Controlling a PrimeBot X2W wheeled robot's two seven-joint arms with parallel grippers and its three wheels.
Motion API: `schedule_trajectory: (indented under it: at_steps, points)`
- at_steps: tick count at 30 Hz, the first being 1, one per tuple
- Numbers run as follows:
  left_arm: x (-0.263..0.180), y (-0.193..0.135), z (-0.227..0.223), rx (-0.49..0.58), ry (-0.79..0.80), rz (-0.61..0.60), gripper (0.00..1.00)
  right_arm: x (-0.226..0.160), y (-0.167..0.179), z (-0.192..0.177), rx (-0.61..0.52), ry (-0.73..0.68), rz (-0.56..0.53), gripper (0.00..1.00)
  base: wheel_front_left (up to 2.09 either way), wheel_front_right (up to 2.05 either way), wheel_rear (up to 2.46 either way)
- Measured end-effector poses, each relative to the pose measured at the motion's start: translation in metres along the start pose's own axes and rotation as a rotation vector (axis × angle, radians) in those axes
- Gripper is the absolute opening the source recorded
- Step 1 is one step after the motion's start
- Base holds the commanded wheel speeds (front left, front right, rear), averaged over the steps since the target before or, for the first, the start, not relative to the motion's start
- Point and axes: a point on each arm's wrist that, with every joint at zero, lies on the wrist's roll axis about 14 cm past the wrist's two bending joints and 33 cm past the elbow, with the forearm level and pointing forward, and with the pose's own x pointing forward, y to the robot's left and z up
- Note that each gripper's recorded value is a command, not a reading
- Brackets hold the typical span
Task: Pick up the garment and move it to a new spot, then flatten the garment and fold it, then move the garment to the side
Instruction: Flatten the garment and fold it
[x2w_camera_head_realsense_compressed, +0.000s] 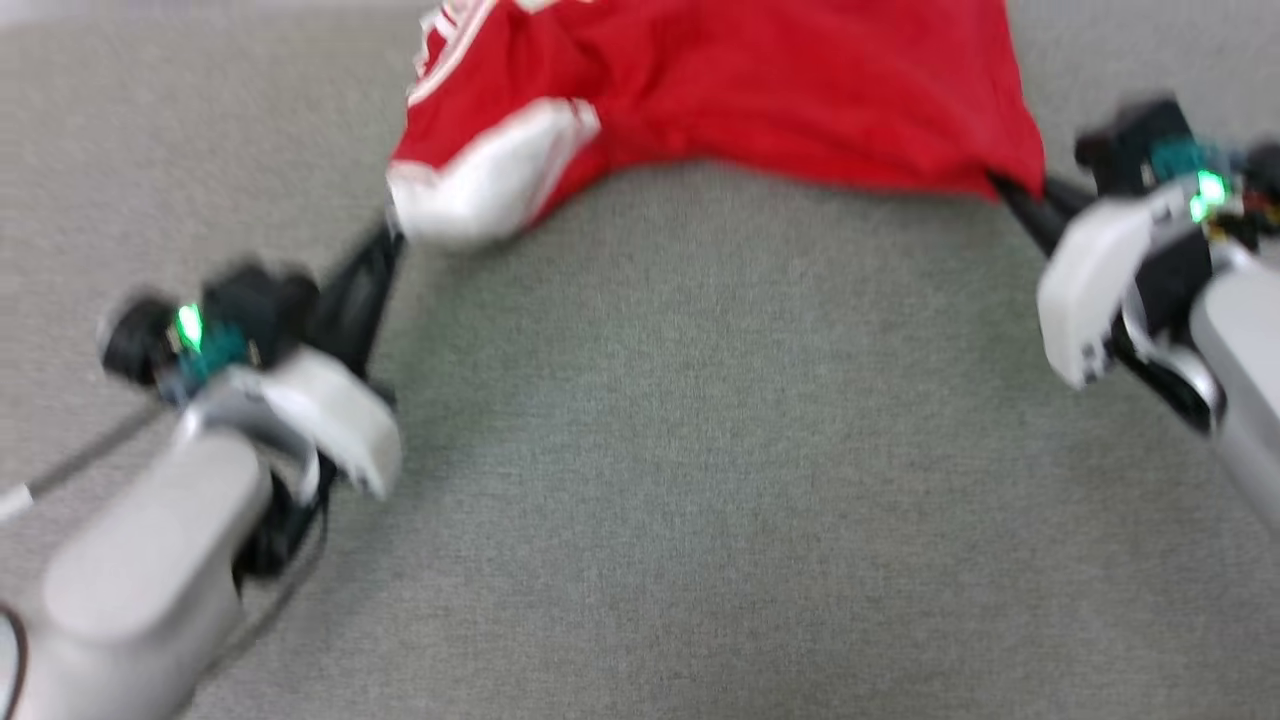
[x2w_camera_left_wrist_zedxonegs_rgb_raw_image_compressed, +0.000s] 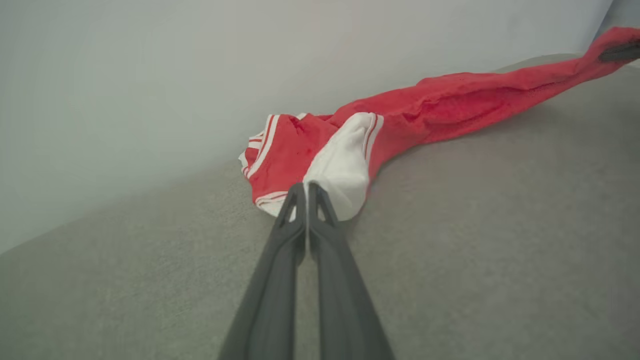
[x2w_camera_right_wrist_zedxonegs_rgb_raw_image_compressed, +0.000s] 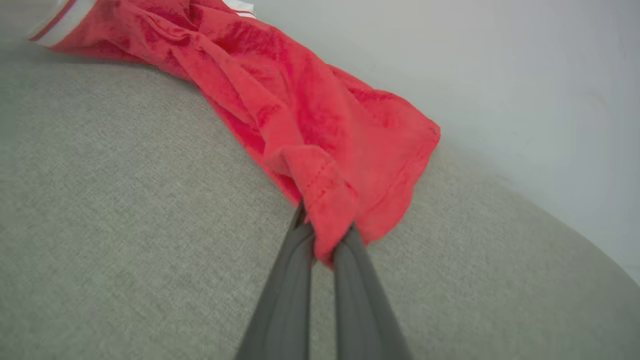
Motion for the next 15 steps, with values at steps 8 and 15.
schedule_trajectory:
  at_steps: [8,15]
  points:
    - [-0.094,-0.034,-0.032,-0.073,0.159,0.005,0.0,-0.073,0.023,-0.049,0.064,0.084,0.022,0.0,0.0,0.0,0.0]
    - [-0.162,-0.07,-0.056,-0.177,0.272,0.024,0.0,-0.128,0.042,-0.093,0.138,0.145,0.011,0.0,0.0,0.0,0.0]
